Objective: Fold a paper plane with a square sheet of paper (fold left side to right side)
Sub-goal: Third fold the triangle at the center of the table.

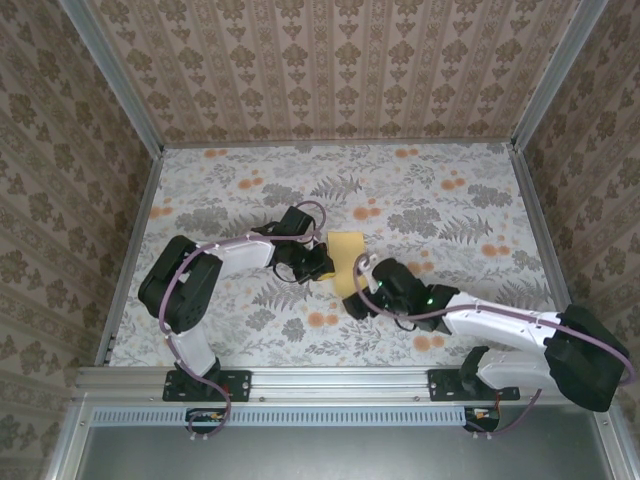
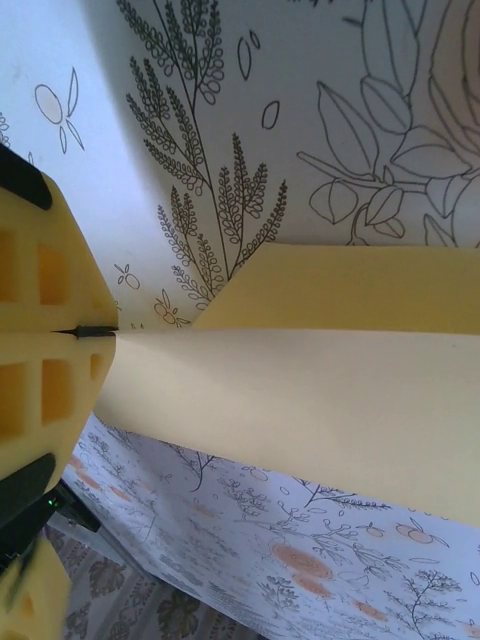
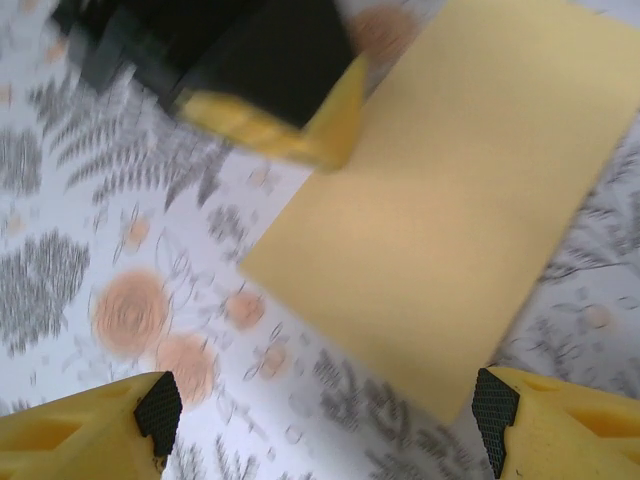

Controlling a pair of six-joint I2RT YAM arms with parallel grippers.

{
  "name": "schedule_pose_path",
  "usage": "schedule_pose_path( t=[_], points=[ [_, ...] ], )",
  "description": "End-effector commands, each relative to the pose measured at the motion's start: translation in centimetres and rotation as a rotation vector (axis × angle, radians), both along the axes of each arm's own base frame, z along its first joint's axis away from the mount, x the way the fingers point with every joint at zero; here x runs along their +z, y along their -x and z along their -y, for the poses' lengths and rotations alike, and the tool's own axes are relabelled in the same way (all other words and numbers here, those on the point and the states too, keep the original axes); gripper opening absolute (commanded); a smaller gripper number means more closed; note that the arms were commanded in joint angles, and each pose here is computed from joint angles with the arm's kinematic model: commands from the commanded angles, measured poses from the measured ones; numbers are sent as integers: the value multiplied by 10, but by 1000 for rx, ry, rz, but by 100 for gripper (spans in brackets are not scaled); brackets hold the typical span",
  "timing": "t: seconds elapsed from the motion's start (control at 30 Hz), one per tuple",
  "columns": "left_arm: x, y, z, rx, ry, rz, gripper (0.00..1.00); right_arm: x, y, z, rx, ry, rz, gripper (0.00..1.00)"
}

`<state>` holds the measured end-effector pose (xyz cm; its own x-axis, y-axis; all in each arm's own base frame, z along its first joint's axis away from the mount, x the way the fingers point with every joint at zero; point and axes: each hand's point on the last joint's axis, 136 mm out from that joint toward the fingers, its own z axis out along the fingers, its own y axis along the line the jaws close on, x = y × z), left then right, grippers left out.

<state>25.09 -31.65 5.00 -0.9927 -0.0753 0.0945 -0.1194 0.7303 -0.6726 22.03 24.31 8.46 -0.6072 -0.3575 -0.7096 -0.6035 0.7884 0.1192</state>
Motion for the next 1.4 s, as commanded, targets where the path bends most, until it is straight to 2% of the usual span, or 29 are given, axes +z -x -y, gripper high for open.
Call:
schedule_pose_path(
  t=[0.0,0.27,0.4,0.57,0.7,0.8,1.03,1.13,1.2,1.37],
  points=[
    [4,4,-2,7,17,-23,0,-5,-4,-5,8,110,114,81],
    [3,5,-1,5,19,-30,0,-26,-15,-41,107,230,139,79],
    [3,5,-1,2,21,-32,0,-34,-22,-48,120,265,146,72],
    [2,6,-2,-2,20,-35,0,-39,-26,-51,120,283,140,48],
    [1,6,-4,-7,14,-34,0,-35,-26,-51,122,269,131,18],
    [2,6,-7,-22,-1,-24,2,-34,-21,-50,143,257,102,0],
    [11,0,-28,-53,-42,22,26,-36,-7,-46,187,195,-24,0],
    [19,-7,-36,-66,-54,57,32,-37,-5,-47,192,156,-79,0],
    [24,-14,-38,-76,-58,80,31,-36,-4,-49,196,125,-110,0],
    [28,-34,-23,-150,-39,135,18,-35,-6,-51,187,76,-160,0]
  ],
)
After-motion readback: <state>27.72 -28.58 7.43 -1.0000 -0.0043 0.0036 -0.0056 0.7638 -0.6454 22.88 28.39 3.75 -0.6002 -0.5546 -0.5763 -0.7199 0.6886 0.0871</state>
